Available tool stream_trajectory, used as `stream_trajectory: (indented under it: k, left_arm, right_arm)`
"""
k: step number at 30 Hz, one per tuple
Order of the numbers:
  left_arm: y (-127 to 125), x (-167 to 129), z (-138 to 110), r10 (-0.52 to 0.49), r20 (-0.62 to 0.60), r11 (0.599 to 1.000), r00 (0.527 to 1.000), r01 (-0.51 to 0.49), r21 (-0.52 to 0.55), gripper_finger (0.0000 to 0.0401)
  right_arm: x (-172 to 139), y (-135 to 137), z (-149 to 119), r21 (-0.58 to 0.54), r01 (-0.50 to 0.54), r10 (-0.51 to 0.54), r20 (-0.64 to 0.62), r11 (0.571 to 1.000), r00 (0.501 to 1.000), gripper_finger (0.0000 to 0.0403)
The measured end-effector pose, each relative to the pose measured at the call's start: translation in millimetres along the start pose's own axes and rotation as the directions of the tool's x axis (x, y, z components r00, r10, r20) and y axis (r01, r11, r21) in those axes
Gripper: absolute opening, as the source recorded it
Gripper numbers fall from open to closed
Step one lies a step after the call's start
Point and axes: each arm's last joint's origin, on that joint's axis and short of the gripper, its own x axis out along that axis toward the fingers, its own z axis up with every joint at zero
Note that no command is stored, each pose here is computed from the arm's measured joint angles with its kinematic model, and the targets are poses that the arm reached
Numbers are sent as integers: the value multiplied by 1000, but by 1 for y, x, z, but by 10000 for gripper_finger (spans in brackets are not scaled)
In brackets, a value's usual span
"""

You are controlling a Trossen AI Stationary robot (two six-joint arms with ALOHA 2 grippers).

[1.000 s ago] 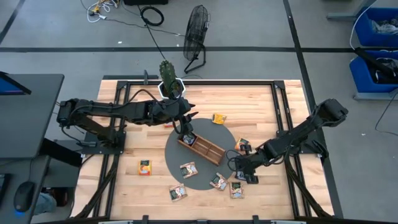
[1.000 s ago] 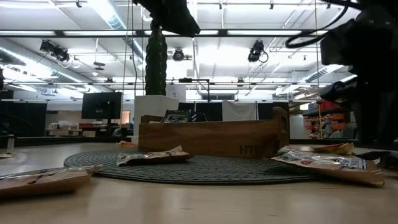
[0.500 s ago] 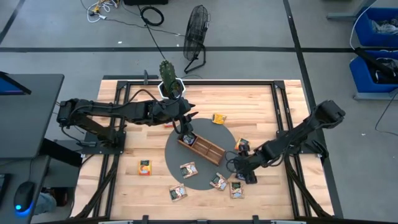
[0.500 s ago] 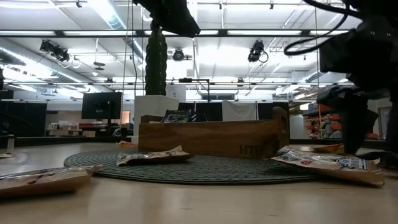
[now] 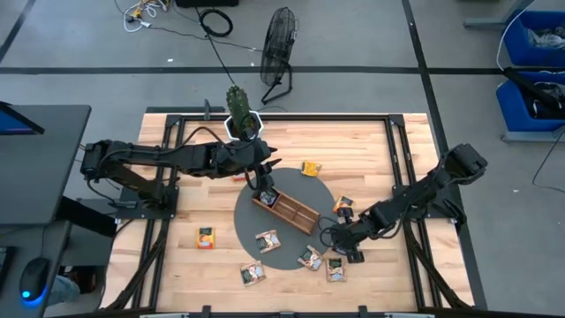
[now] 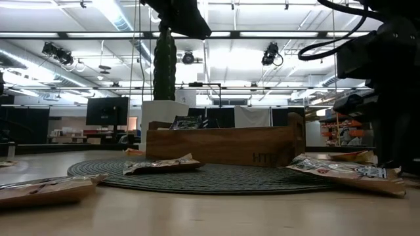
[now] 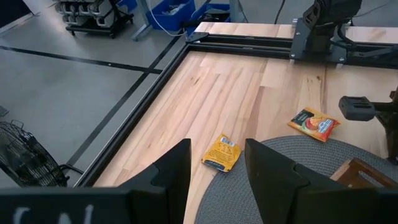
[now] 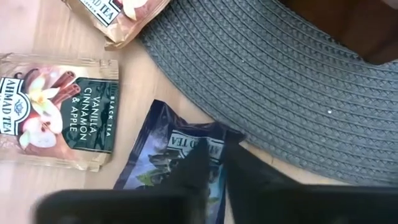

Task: Pick & Place Tea
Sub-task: Put the purple tea bag into the left section of the wooden organizer

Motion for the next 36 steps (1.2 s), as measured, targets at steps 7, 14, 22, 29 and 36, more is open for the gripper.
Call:
stream_trajectory:
  k: [7,14,22,29,36]
  left_arm:
    - [0,0,0,0,0,1000,1000,0,0,154]
    - [0,0,0,0,0,1000,1000,0,0,154]
    - [0,0,2,-1,21,1000,1000,1,-10,154]
    - [-5,-4,18,-18,176,1000,984,18,3,154]
    - [-13,-15,38,-37,382,990,924,-18,141,154]
  right_arm:
    - [-12,0,4,7,28,-27,-59,1000,998,3]
    - [-58,0,24,-30,154,-155,-13,988,988,1]
    - [-128,-18,30,161,352,-380,206,922,902,0]
    - [-186,-44,33,553,274,-570,483,787,664,0]
    - [-227,-53,60,666,93,-650,674,740,350,0]
